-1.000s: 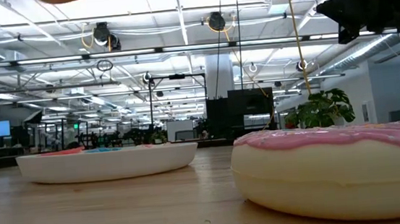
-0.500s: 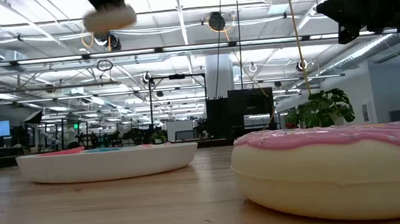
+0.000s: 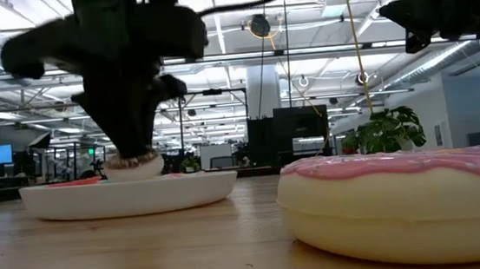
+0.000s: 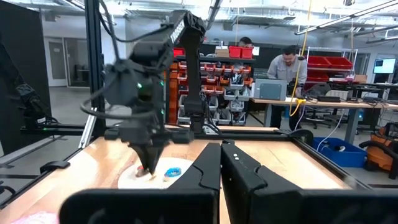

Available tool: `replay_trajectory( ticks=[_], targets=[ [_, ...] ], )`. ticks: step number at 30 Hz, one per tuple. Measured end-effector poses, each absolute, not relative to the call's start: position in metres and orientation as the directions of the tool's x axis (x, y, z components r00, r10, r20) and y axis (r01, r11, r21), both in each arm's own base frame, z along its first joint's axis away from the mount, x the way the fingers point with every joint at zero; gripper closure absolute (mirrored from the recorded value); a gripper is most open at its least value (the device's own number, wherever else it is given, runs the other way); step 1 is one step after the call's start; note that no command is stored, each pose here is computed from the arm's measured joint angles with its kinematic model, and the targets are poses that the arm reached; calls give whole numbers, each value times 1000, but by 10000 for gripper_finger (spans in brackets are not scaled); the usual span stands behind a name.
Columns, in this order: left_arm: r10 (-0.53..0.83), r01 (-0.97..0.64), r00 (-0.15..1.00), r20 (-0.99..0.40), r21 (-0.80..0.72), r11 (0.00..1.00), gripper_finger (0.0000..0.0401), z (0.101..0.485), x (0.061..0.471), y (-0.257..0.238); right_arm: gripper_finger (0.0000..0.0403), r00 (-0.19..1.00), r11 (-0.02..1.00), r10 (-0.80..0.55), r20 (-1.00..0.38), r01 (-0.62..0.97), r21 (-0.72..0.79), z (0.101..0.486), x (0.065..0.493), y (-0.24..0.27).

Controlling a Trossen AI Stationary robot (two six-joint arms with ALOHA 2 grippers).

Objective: Pick & Place donuts
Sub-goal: Put the small brown donut on the white plate

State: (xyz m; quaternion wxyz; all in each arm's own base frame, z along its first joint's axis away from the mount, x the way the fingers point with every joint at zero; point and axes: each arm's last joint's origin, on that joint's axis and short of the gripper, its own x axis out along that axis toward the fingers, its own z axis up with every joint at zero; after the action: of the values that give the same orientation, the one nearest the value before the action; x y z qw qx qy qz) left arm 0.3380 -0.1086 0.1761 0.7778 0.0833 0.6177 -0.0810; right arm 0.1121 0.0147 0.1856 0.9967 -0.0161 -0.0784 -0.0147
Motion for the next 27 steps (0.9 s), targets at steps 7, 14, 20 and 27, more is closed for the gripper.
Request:
replay_trajectory(
  ticks=[7, 14, 20, 27],
  targets=[
    [-54, 198, 247, -967, -4, 980, 388, 162, 338, -98, 403, 987, 999, -27, 161, 32, -29, 186, 112, 15],
    [-112, 152, 272, -956, -72, 986, 351, 163, 343, -95, 403, 987, 999, -27, 161, 32, -29, 186, 112, 15],
    [-124, 145, 251, -960, -90, 985, 262, 162, 341, -96, 403, 987, 999, -27, 161, 32, -29, 186, 112, 15],
    [-49, 146, 303, -952, -5, 989, 205, 176, 349, -96, 403, 987, 999, -27, 161, 32, -29, 186, 112, 15]
  ],
)
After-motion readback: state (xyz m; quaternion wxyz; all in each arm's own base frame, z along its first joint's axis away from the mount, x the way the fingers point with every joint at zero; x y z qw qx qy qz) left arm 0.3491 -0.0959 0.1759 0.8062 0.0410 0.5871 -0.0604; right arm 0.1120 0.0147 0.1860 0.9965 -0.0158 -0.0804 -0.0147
